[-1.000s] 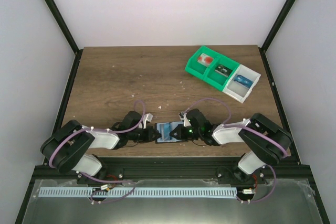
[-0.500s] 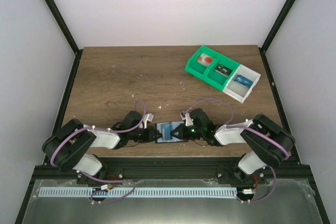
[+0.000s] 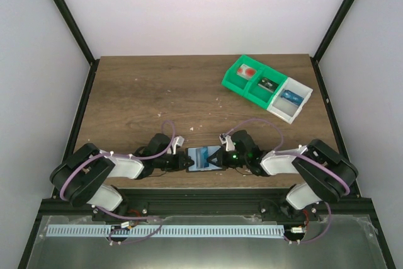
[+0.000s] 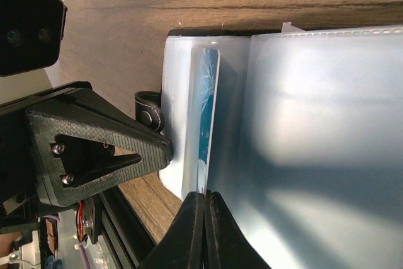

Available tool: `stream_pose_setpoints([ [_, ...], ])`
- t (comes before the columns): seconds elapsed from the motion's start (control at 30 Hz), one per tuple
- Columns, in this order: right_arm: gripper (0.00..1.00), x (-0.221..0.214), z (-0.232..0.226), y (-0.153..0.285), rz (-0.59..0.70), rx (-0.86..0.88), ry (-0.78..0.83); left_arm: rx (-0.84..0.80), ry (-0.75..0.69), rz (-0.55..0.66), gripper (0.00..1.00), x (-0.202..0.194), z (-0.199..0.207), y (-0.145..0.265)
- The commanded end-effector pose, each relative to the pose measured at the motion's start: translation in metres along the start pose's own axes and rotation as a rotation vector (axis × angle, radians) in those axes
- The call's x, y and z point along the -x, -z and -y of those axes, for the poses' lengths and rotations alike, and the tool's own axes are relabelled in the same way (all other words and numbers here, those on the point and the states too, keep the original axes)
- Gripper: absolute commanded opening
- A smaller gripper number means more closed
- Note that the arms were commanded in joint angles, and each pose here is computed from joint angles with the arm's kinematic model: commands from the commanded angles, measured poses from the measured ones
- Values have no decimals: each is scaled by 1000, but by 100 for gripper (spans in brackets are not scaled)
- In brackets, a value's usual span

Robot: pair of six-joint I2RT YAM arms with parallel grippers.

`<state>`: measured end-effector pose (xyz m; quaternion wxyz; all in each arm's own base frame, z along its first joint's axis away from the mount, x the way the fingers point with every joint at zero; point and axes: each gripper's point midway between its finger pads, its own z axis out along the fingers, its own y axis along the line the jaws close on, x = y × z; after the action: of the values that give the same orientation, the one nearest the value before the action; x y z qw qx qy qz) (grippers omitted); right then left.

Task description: Take the credit cards out of the card holder

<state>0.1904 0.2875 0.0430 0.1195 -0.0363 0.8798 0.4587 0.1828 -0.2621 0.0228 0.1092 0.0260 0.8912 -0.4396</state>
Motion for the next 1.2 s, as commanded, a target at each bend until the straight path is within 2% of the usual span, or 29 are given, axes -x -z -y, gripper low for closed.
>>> stream_pose_setpoints([
  [0.0,0,1,11,8,18,-46,-1,120,40,-33,0,-15,-30,1],
  [0.17,0,4,12,21,46,-96,14,117,35,-24,0,-10,-25,1],
  [0.37,1,20,8,41,129,-174,105,71,29,-2,2,2,-3,6],
  [0.47,0,30,1,47,160,-189,149,48,16,15,12,11,14,13],
  [0.53,0,38,-10,52,183,-187,191,27,0,32,22,18,29,20],
  [0.63,1,50,-28,58,220,-166,297,-6,-13,76,49,30,52,35],
  [0.77,1,66,-50,65,282,-172,476,-77,-3,135,75,44,86,59],
  [0.9,1,67,-78,67,363,-152,684,-138,40,170,88,52,106,82],
  [1.0,0,60,-95,66,419,-164,876,-190,136,199,88,58,113,96],
  [1.17,0,51,-107,69,474,-147,1109,-274,313,203,78,53,117,108],
])
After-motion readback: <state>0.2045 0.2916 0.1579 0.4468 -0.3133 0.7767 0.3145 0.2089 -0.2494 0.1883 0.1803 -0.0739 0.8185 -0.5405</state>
